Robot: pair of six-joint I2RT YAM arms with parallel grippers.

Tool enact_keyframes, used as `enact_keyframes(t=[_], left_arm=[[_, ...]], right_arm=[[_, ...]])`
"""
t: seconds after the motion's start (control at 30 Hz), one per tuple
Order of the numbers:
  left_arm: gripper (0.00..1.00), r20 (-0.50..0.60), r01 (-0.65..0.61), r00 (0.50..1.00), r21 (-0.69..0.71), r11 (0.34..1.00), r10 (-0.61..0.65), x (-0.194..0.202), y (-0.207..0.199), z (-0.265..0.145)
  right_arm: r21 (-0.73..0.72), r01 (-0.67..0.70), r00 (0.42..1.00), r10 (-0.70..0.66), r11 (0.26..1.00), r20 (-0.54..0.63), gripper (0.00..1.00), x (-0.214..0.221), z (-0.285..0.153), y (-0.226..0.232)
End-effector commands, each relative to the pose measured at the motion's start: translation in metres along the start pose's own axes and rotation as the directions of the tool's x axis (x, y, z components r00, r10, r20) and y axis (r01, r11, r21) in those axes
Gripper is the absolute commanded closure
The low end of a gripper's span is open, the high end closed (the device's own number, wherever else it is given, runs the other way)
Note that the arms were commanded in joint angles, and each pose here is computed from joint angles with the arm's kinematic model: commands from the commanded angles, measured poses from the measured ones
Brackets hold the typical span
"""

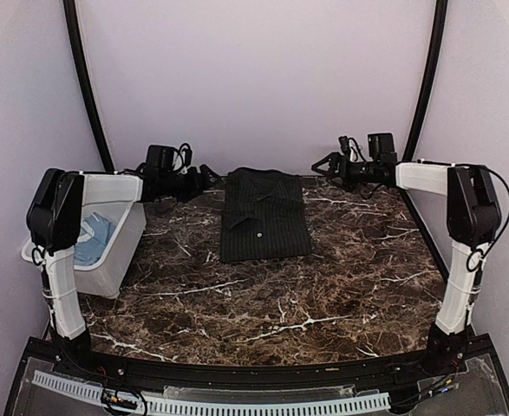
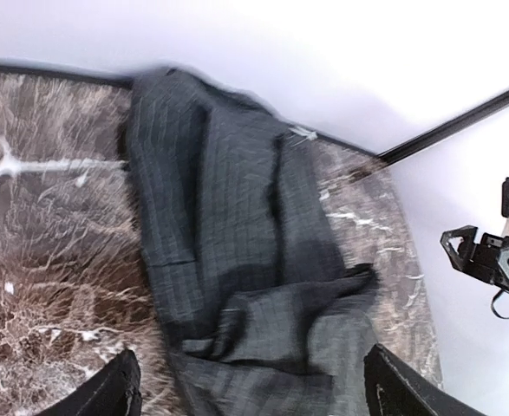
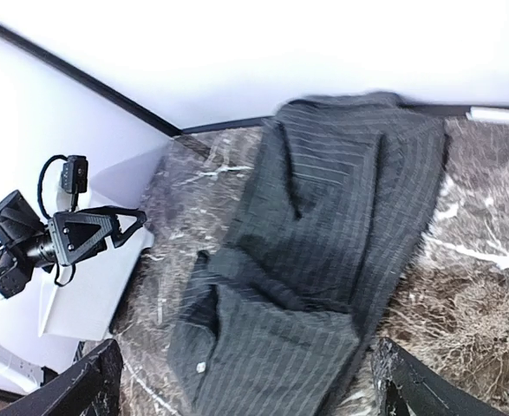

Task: Fold and stack the mixed laundry pile
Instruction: Fold the rectangle-folded shirt at the center of the board, then adjust the 2/3-rectangle-folded shirt at the center of the board.

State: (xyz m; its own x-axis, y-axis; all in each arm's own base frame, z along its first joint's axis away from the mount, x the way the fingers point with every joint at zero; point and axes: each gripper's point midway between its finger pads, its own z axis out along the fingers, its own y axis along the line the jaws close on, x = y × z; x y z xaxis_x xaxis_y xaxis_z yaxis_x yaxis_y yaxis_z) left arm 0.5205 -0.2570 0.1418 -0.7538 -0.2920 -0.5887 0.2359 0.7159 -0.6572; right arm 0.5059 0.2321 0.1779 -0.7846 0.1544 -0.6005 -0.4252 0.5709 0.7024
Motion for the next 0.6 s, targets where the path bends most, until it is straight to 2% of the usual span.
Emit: enact_keyframes(t=[0.0,0.13,0.23,0.3,0.4,0.57], left_arm=[[0.11,0.024,-0.100,0.995,0.103,0.990,0.098,0.000,-0.046,-0.040],[0.11,-0.050,-0.168,0.982,0.199,0.965,0.181,0.051,-0.068,-0.060],[0.13,-0.118,-0.180,0.969,0.253,0.951,0.215,0.089,-0.085,-0.060],[0.15,-0.162,-0.176,0.962,0.242,0.954,0.218,0.112,-0.087,-0.056],[0.17,-0.200,-0.107,0.968,0.208,0.972,0.150,0.133,-0.076,-0.048],[0.18,-0.201,-0.033,0.976,0.224,0.974,0.079,0.140,-0.071,-0.029]], right_arm=[[-0.078,0.050,0.998,-0.052,0.996,-0.023,0.04,0.013,-0.019,0.042],[-0.140,0.046,0.996,-0.057,0.989,-0.074,0.04,0.046,-0.019,0.065],[-0.159,0.040,0.991,-0.060,0.986,-0.122,0.05,0.069,-0.014,0.077],[-0.167,0.034,0.987,-0.059,0.985,-0.146,0.05,0.081,-0.007,0.081],[-0.160,0.030,0.983,-0.058,0.987,-0.175,0.06,0.092,0.007,0.080],[-0.168,0.000,0.980,-0.033,0.986,-0.195,0.08,0.097,0.033,0.071]])
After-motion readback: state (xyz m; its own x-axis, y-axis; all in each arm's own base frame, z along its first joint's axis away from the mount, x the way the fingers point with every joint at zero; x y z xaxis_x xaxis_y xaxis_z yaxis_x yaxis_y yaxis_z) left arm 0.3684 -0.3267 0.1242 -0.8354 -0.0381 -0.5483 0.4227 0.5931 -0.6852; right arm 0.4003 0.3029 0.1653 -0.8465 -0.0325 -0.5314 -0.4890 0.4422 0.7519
